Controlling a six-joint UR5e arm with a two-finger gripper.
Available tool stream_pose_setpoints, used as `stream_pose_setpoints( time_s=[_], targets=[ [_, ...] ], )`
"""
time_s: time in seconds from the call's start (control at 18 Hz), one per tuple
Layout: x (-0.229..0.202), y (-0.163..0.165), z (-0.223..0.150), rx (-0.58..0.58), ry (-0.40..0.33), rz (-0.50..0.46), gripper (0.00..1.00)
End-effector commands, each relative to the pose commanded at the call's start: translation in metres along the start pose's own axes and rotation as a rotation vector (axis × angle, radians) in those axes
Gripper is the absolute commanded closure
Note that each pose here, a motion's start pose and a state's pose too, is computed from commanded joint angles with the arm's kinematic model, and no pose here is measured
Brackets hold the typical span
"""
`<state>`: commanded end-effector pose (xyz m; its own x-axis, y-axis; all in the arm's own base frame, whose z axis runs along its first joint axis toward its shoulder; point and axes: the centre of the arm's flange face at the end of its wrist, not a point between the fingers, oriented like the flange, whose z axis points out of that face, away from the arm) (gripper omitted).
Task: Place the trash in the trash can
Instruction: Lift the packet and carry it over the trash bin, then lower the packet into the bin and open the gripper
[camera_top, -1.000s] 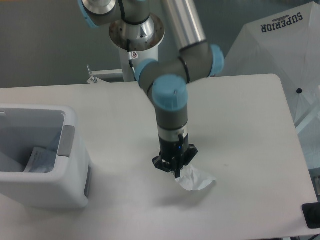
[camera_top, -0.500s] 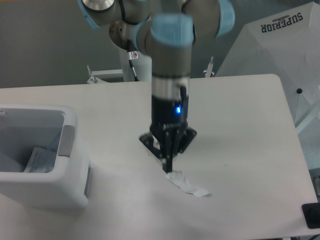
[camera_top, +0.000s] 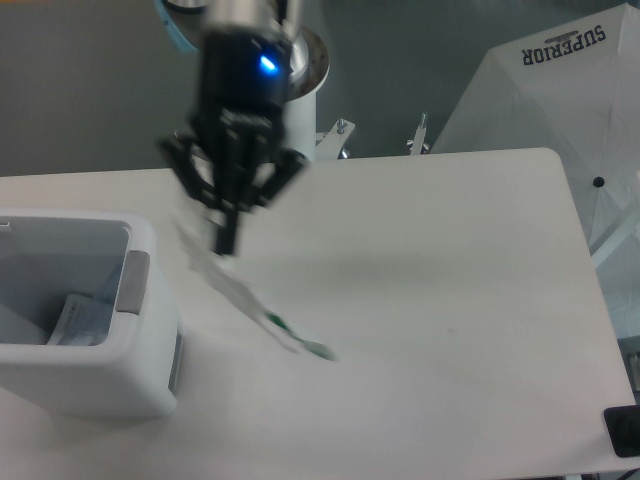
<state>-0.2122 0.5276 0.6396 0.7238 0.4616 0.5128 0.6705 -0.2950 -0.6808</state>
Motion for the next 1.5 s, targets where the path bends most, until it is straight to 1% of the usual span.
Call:
stream_pose_setpoints(
  time_s=[0.17, 0.33, 0.44, 0.56, 0.83, 1.11, 1.28, 1.5],
  targets=[
    [0.045, 0.037, 0.019, -0.077, 0.072, 0.050, 1.00],
    [0.064, 0.055, 0.030, -0.117, 0.101, 0.071, 1.00],
    [0.071, 0.061, 0.042, -0.136, 0.110, 0.077, 1.00],
    [0.083, 0.081, 0.049, -0.174, 0.125, 0.090, 1.00],
    [0.086, 0.099, 0.052, -0.204, 0.124, 0.077, 1.00],
    [0.077, 0.128, 0.041, -0.240, 0.112, 0.062, 1.00],
    [0.072, 0.135, 0.052, -0.260, 0.098, 0.059, 1.00],
    [0.061, 0.140, 0.079, -0.294, 0.079, 0.048, 1.00]
  ],
)
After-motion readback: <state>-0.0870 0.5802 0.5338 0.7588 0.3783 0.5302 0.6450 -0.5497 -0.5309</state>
